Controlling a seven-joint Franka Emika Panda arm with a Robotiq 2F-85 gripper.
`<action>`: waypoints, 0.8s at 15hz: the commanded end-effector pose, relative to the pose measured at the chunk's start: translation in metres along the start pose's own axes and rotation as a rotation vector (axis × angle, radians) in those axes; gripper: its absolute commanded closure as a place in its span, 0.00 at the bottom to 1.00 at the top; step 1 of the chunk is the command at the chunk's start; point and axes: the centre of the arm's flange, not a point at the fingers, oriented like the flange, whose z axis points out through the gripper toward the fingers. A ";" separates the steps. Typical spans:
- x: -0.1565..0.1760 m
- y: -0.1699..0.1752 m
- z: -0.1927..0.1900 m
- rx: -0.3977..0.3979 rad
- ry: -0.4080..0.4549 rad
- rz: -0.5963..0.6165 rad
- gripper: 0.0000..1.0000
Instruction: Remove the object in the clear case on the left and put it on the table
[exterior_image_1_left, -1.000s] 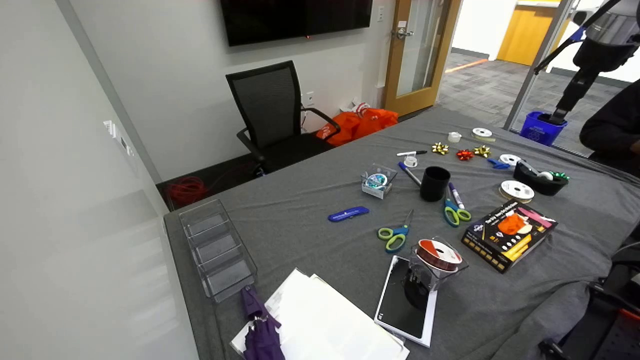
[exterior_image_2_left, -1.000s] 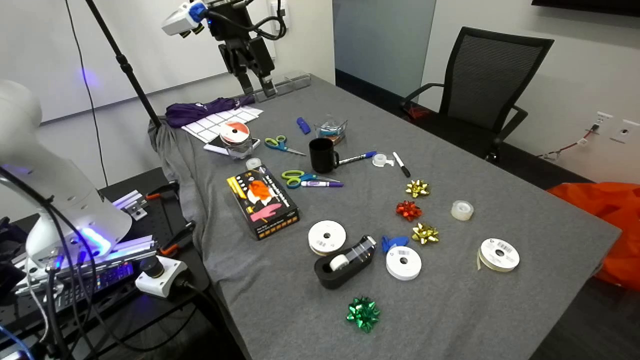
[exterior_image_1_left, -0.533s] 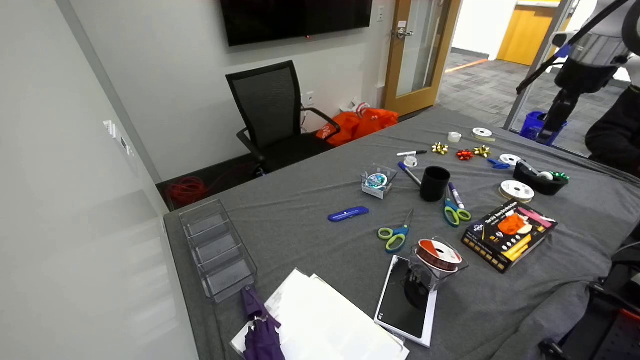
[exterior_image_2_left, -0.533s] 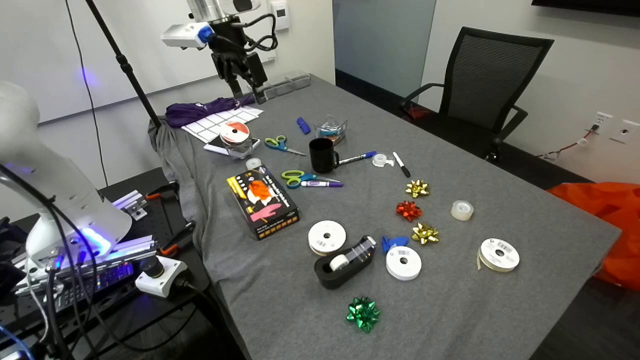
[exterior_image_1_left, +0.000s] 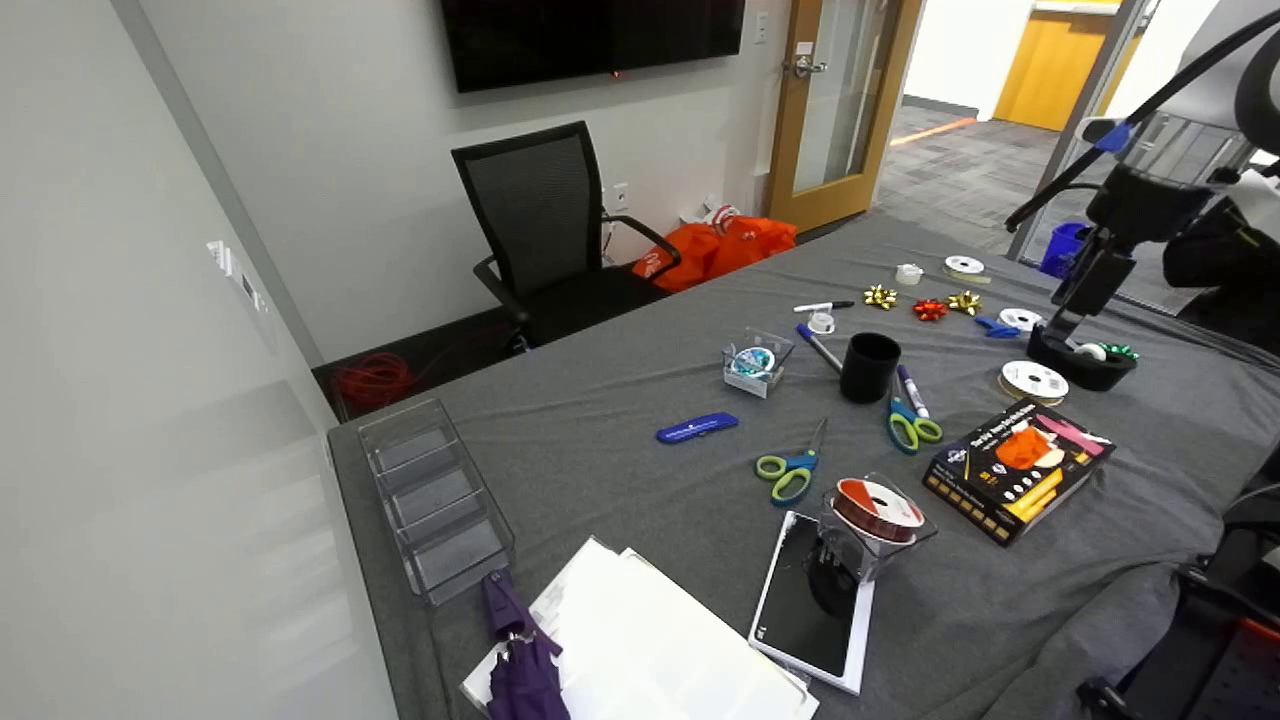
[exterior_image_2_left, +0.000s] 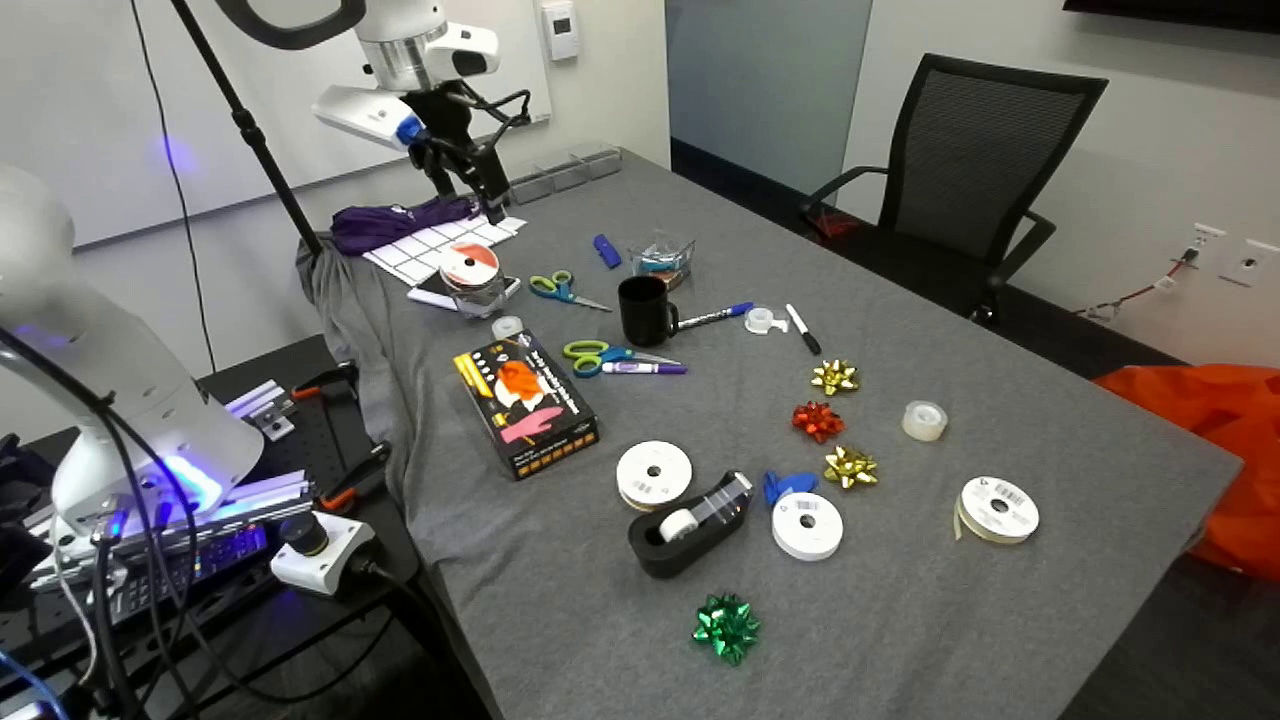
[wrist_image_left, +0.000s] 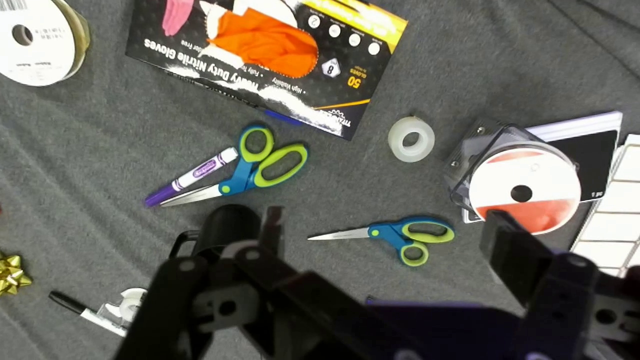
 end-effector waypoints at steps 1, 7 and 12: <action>-0.001 0.000 -0.001 0.000 0.002 0.000 0.00; 0.014 -0.044 0.025 -0.088 0.053 -0.006 0.00; 0.030 -0.102 0.075 -0.108 0.108 -0.007 0.00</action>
